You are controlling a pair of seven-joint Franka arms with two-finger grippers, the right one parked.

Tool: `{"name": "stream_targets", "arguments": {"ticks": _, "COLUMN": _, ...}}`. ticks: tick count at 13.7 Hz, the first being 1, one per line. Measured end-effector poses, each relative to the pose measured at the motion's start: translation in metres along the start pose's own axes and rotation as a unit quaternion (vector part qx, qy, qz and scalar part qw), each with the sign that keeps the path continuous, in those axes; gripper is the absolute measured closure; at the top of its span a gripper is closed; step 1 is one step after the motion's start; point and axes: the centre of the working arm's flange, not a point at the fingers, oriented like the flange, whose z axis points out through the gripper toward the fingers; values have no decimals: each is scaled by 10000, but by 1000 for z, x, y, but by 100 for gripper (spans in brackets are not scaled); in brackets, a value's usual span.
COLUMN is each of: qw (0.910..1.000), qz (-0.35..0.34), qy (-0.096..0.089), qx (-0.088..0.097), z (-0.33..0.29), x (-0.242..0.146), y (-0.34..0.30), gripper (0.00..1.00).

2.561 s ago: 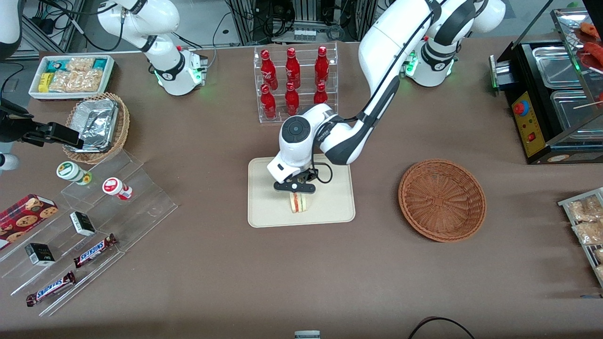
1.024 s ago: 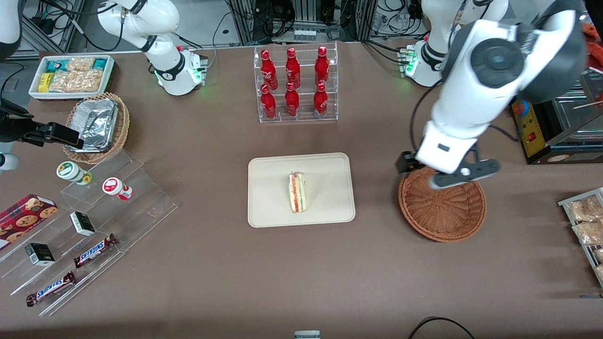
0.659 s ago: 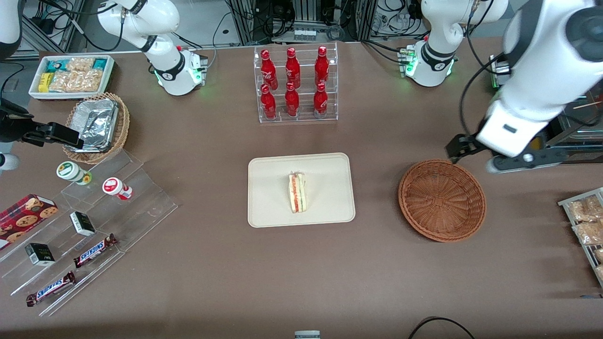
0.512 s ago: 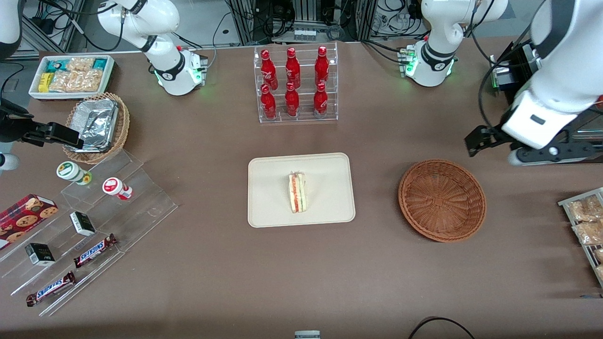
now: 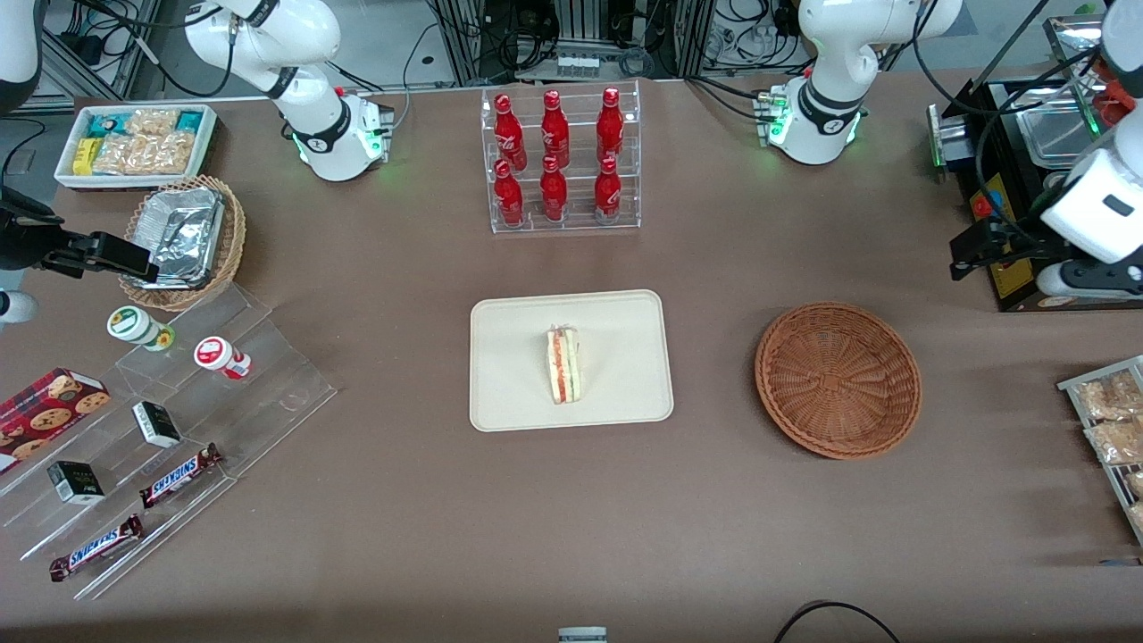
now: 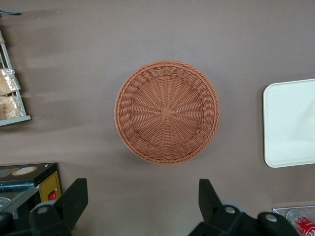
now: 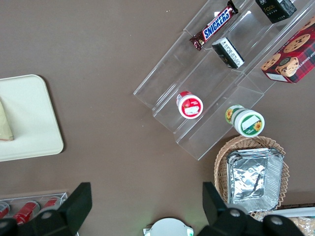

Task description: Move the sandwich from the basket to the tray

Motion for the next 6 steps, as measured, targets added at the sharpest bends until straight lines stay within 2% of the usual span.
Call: {"name": "stream_targets", "arguments": {"ticks": 6, "qw": 9999, "qz": 80, "qy": 98, "qx": -2, "z": -8, "x": 7, "y": 14, "gripper": 0}}
